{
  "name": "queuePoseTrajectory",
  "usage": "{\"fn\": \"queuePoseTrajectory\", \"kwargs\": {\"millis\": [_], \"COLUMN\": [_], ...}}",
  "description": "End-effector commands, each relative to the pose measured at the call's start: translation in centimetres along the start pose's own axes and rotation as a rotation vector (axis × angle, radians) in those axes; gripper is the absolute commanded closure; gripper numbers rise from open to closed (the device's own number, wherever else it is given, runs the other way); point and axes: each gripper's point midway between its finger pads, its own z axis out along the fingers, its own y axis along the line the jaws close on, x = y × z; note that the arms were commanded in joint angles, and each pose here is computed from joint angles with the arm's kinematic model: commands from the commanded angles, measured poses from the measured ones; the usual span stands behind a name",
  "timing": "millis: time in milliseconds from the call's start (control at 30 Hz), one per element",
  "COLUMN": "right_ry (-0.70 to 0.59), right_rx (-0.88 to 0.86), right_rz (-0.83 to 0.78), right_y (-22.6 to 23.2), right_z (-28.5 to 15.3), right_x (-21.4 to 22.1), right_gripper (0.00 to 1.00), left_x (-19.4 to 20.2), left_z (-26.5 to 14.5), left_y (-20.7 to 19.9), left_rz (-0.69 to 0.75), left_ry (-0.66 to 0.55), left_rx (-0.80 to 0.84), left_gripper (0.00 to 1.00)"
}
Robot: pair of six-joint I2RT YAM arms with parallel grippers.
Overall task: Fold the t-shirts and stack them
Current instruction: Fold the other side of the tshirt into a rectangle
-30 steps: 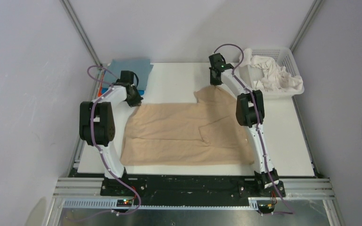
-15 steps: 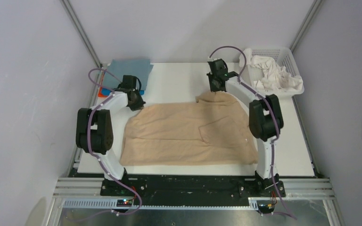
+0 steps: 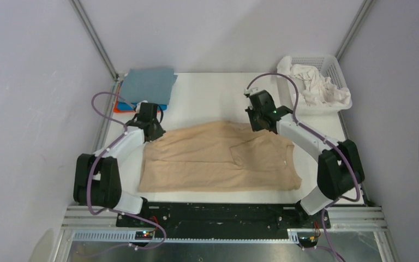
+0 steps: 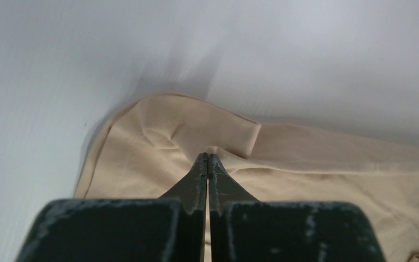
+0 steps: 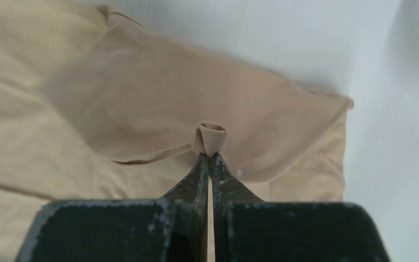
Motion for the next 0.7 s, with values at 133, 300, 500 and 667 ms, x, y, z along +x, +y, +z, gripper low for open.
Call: {"fn": "queuePoseTrajectory", "kwargs": {"millis": [133,300,500,667], "right_ry": [-0.032,-0.045,-0.073,-0.108], "right_rx": [0.083,0.121,0.149,0.12], "right_rz": [0.012,0.006,0.051,0.07], "right_y": [-2.3,-3.4,-4.7,-4.5], "right_z": [-5.1,-6.3,-6.9,-7.1], "right_x": [2.0,2.3,1.7,0.9], "right_gripper": [1.0,1.0,1.0,1.0], "left_x": [-0.3,-1.8,-6.4,-8.0], "left_z": [-2.1,-3.1,-5.2,-4.5], "left_y": [1.7,2.4,2.8,1.7], "left_rz": [-0.08,-0.109,-0.149,-0.166], "left_ry": [-0.138,-0.22,-0.374,-0.384], "left_rx": [-0.056,-0.091,-0.158,-0.169], "left_gripper": [1.0,1.0,1.0,1.0]}}
